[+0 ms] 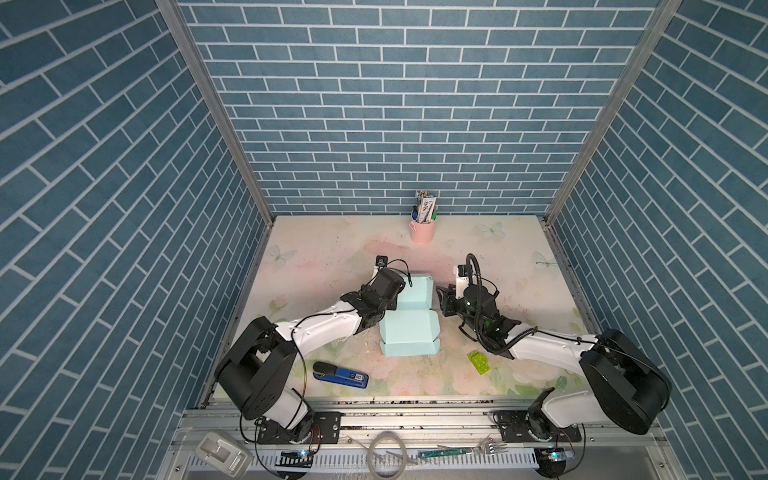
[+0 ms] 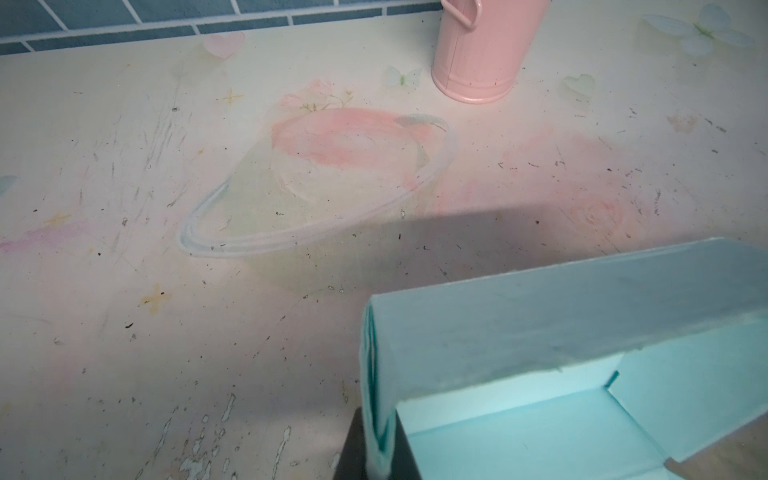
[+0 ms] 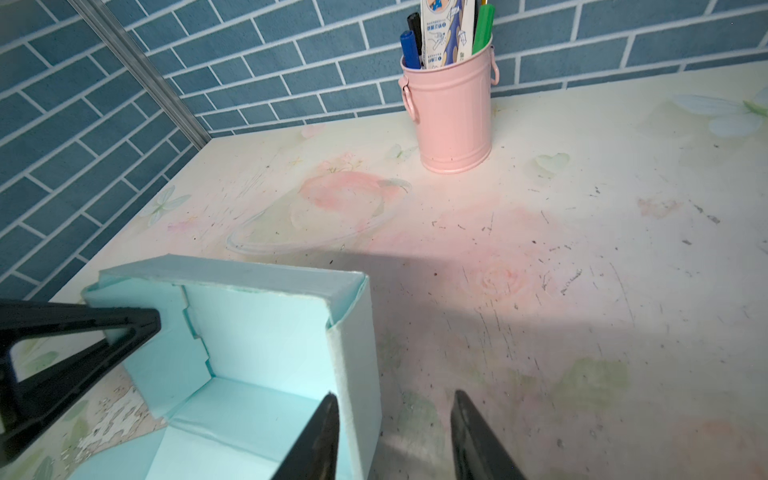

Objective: Fold the paper box

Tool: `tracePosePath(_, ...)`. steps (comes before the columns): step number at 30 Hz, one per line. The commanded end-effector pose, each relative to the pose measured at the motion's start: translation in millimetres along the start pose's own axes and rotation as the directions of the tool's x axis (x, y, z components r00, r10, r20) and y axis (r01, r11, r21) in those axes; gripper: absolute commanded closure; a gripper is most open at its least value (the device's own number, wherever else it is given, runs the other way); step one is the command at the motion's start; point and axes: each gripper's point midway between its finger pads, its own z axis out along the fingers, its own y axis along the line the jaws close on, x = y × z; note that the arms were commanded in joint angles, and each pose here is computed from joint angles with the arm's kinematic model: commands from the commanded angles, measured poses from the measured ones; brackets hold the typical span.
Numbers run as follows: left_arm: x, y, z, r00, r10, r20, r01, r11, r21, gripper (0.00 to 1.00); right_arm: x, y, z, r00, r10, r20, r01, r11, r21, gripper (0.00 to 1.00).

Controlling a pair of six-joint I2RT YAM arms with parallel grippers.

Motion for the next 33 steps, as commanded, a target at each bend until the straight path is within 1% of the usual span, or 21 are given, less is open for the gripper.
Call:
tracePosePath(1,10,-8,3,0.995,0.024,-0.092,-0.022,0.999,0.024,0.91,-4,-5,-9,0.997,0.051,-0.053,-0.049,0.998,0.033,0.57)
tracePosePath(8,25,-33,8,0.972,0.042,-0.229,-0.013,0.992,0.127,0.91,-3,-22,-23,0.983,0.116,-0.142,-0.104,0.991,0.087,0.57)
tracePosePath(15,37,-58,15,0.935,0.095,-0.343,-0.020,0.976,0.218,0.91,-4,-30,-32,0.968,0.171,-0.184,-0.153,0.982,0.107,0.59)
tracePosePath(17,39,-61,16,0.924,0.110,-0.366,-0.026,0.974,0.226,0.91,-4,-31,-32,0.964,0.182,-0.194,-0.164,0.981,0.107,0.59)
tracePosePath(20,40,-63,17,0.912,0.128,-0.391,-0.039,0.973,0.227,0.91,-2,-32,-32,0.958,0.193,-0.212,-0.173,0.979,0.108,0.60)
tracePosePath(27,40,-65,17,0.892,0.152,-0.425,-0.056,0.971,0.230,0.90,2,-30,-23,0.947,0.175,-0.271,-0.152,0.983,0.105,0.60)
tracePosePath(33,38,-62,17,0.900,0.126,-0.416,-0.045,0.979,0.199,0.91,11,-34,-25,0.942,0.183,-0.280,-0.155,0.981,0.118,0.61)
